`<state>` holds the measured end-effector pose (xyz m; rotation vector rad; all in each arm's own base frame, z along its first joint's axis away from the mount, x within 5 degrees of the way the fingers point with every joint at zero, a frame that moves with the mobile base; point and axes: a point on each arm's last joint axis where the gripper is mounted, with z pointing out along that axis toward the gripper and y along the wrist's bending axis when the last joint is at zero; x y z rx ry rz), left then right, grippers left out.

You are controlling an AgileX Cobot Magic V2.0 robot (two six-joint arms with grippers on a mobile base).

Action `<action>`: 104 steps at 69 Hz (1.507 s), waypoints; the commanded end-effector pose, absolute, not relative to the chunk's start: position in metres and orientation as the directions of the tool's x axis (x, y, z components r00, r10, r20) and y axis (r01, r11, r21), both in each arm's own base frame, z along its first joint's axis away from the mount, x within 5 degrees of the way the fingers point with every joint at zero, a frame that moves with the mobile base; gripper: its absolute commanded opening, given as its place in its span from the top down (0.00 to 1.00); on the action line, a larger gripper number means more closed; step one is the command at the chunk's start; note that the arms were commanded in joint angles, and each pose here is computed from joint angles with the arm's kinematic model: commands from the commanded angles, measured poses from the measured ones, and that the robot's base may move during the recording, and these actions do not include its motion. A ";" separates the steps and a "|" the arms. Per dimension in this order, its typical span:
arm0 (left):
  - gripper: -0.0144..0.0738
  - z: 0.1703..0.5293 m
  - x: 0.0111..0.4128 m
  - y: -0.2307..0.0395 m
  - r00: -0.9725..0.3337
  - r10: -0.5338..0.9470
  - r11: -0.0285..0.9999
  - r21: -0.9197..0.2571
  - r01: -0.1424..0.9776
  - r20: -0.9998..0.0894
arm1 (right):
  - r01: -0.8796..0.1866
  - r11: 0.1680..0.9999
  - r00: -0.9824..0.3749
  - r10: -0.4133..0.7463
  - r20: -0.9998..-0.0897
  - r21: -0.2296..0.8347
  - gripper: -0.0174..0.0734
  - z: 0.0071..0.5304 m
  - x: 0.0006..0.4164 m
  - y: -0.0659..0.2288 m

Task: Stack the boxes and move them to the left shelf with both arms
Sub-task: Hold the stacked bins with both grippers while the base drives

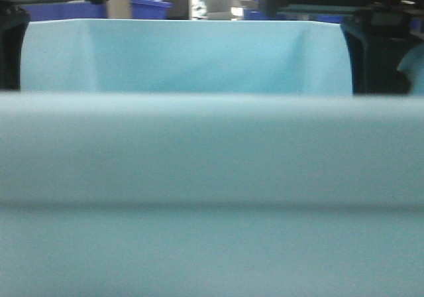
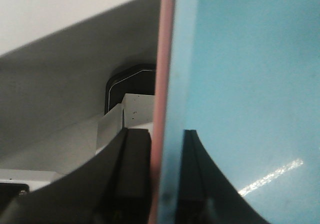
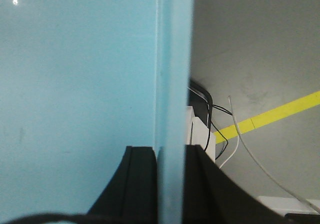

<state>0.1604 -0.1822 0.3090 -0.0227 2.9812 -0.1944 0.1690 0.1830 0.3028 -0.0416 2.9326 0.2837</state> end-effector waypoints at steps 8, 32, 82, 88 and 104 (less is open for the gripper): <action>0.85 0.325 0.151 -0.175 -0.990 -0.028 0.993 -0.117 -0.011 -0.139 | -0.071 0.969 -0.965 -0.007 -0.263 0.235 0.75 0.321 0.167 0.181; 0.85 0.325 0.151 -0.175 -0.990 -0.028 0.993 -0.117 -0.011 -0.139 | -0.071 0.969 -0.965 -0.007 -0.263 0.235 0.75 0.321 0.167 0.181; 0.85 0.325 0.151 -0.175 -0.990 -0.028 0.993 -0.117 -0.011 -0.139 | -0.070 0.970 -0.966 -0.007 -0.260 0.232 0.75 0.321 0.167 0.181; 0.85 0.325 0.151 -0.175 -0.990 -0.028 0.993 -0.117 -0.011 -0.139 | -0.070 0.970 -0.966 -0.007 -0.260 0.232 0.75 0.321 0.167 0.181; 0.85 0.325 0.151 -0.175 -0.990 -0.028 0.993 -0.117 -0.011 -0.139 | -0.070 0.970 -0.966 -0.007 -0.260 0.232 0.75 0.321 0.167 0.181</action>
